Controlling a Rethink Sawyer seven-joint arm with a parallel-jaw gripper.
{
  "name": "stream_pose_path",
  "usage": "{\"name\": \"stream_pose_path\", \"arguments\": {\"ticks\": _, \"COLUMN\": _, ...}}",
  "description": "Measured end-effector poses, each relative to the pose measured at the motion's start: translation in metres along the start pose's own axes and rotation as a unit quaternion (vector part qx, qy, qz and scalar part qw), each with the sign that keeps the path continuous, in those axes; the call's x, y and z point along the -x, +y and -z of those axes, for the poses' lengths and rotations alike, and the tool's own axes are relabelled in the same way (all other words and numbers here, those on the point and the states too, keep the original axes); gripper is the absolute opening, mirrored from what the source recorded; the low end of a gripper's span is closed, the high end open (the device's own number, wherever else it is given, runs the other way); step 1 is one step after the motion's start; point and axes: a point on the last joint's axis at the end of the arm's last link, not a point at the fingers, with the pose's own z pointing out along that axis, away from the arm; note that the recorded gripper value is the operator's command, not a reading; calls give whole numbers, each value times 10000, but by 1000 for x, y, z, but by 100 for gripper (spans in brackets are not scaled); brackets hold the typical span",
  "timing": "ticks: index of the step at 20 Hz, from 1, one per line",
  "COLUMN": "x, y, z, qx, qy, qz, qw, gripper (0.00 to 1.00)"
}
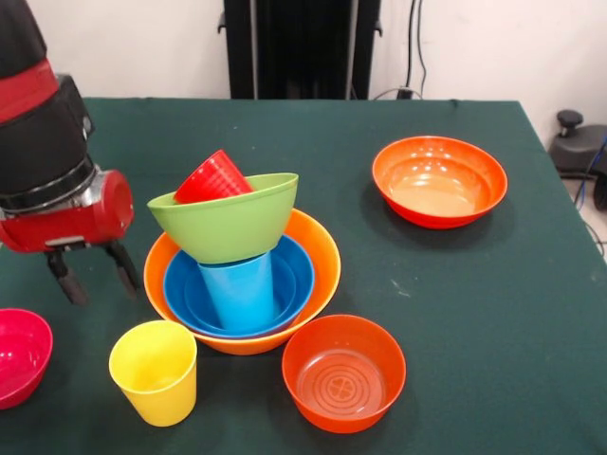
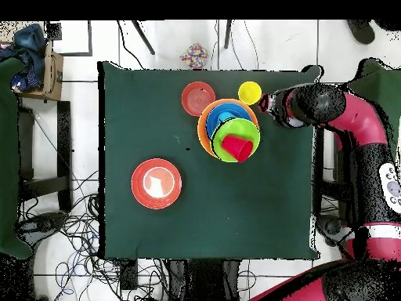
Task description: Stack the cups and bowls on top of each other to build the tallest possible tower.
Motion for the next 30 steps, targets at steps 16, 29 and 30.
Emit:
{"name": "stream_pose_path", "arguments": {"ticks": 16, "x": -9, "y": -8, "z": -31, "qx": -154, "qy": 70, "qz": -48, "qw": 9998, "gripper": 100}}
{"name": "stream_pose_path", "arguments": {"ticks": 29, "x": 4, "y": -9, "z": -33, "qx": -229, "qy": -31, "qz": -84, "qw": 9997, "gripper": 100}}
{"name": "stream_pose_path", "arguments": {"ticks": 30, "x": 5, "y": -10, "z": -32, "qx": -234, "qy": -42, "qz": -91, "qw": 9997, "gripper": 100}}
